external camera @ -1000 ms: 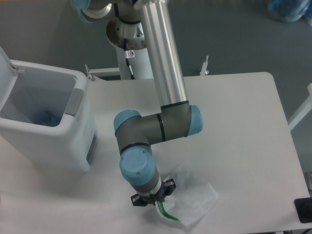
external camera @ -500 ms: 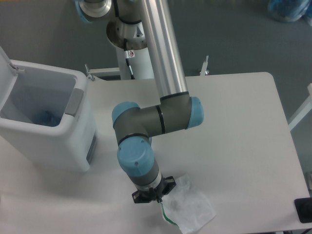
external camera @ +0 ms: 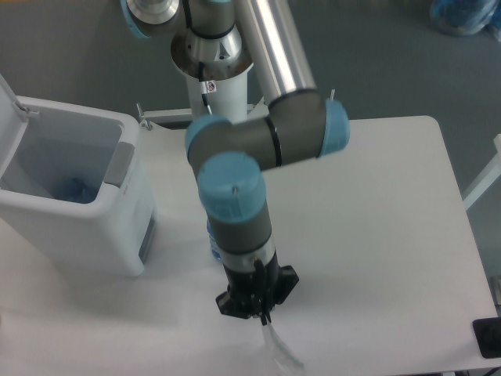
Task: Place the trash in the trash can
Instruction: 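Lift the wrapper and carry it over the white trash bin, then lower the wrapper into the bin and open the gripper, then move the open gripper over the blue-capped water bottle, then lower the gripper around the bottle cap and close it, then lift the bottle and carry it over the trash bin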
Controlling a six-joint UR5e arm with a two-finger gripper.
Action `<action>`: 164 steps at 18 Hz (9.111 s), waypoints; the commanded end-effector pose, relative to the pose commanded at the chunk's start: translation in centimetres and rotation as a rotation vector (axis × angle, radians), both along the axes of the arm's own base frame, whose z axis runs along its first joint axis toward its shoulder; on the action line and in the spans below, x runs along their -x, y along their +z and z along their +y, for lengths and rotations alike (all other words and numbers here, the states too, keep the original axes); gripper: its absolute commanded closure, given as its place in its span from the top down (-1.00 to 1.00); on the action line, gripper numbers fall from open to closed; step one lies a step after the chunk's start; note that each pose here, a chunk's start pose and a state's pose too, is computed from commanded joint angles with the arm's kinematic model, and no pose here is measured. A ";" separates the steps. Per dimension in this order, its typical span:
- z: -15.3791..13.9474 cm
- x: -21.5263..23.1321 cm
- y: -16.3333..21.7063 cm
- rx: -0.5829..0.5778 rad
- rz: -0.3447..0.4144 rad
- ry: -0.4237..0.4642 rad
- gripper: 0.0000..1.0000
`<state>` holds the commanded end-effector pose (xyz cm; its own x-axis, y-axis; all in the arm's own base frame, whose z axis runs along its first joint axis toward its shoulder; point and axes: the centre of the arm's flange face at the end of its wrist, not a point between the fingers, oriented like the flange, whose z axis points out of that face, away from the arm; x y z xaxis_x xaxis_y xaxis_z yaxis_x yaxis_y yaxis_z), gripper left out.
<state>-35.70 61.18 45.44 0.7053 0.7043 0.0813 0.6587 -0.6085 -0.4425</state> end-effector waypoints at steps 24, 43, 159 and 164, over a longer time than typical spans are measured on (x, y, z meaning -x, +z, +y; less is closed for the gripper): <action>-15.9 -20.6 15.1 -0.282 0.200 -0.738 -0.79; -17.2 -27.2 11.9 -0.270 -0.080 -0.933 -0.79; -16.2 -7.2 17.3 -0.259 -0.057 -0.586 -0.40; -17.1 -11.7 19.6 -0.293 -0.067 -0.638 -0.40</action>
<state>-23.95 44.12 65.08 0.9601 0.0976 0.2620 0.2447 -0.7467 -0.6185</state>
